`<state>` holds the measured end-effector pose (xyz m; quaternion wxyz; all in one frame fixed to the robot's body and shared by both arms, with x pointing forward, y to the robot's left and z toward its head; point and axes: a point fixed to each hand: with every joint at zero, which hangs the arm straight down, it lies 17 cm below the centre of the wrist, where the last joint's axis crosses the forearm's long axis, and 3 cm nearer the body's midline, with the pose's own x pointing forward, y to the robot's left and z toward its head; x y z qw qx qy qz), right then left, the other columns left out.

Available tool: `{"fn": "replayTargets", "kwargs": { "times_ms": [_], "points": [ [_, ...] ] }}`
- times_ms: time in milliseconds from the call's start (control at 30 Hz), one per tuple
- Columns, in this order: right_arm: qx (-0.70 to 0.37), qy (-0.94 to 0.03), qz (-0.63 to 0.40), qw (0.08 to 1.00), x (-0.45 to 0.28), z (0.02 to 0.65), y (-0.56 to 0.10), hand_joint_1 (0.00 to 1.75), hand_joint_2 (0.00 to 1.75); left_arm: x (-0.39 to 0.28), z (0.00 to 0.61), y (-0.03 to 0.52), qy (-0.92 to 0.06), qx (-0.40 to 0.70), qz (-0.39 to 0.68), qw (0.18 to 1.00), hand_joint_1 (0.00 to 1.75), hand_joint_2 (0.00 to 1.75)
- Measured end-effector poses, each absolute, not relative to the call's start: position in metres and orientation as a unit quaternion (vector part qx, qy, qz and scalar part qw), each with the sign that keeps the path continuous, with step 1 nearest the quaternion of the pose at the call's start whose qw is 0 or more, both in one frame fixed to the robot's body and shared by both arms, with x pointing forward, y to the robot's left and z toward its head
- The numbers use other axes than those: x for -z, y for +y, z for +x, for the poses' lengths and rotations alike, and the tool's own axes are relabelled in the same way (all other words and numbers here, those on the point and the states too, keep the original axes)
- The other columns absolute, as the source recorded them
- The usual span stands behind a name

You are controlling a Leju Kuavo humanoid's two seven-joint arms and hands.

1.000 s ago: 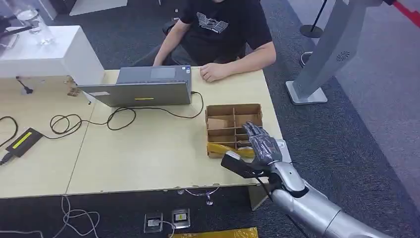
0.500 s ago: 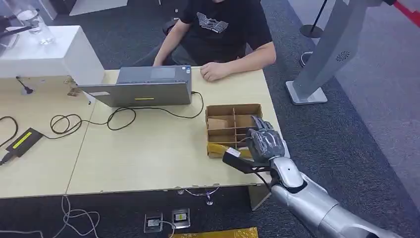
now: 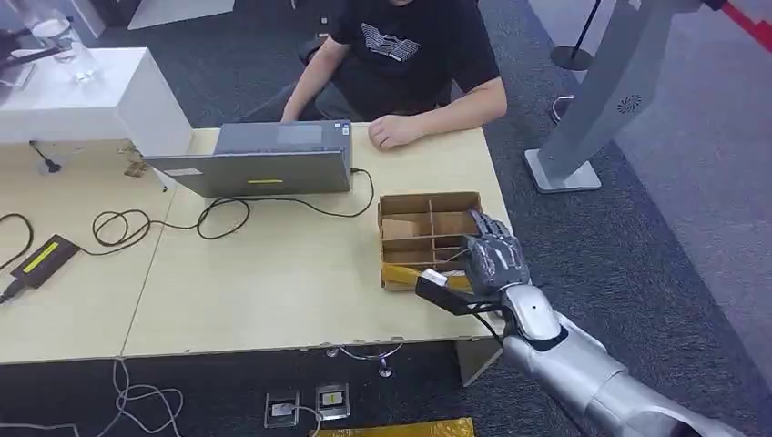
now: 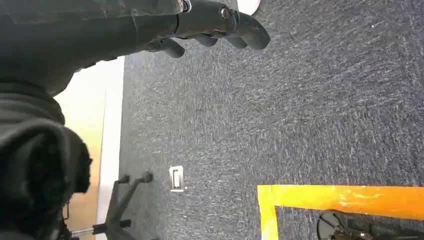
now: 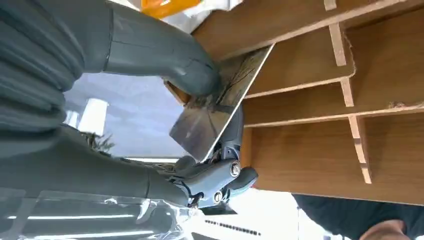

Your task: Pass the card to the sensor for recognition and then transmit it.

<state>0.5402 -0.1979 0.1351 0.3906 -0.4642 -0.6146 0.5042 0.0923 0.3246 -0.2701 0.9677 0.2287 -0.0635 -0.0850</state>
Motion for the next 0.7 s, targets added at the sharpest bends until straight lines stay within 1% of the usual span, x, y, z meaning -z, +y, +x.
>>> {"fn": "replayTargets", "kwargs": {
  "times_ms": [200, 367, 567, 700],
  "points": [
    [-0.492, -0.629, -0.466, 0.381, -0.142, 0.539, -0.197, 1.75, 1.75, 0.270, 0.092, 0.326, -0.062, 0.083, 0.229, 0.968, 0.00, 0.00],
    [-0.472, -0.645, -0.478, 0.365, -0.165, 0.537, -0.188, 1.75, 1.75, 0.270, 0.091, 0.327, -0.061, 0.081, 0.230, 0.968, 0.00, 0.00],
    [-0.446, -0.672, -0.505, 0.308, -0.225, 0.536, -0.169, 1.75, 1.75, 0.270, 0.092, 0.327, -0.064, 0.088, 0.229, 0.967, 0.00, 0.00],
    [-0.443, -0.671, -0.535, 0.261, -0.262, 0.533, -0.161, 1.75, 1.75, 0.270, 0.093, 0.326, -0.068, 0.095, 0.228, 0.967, 0.00, 0.00]
  ]
}}
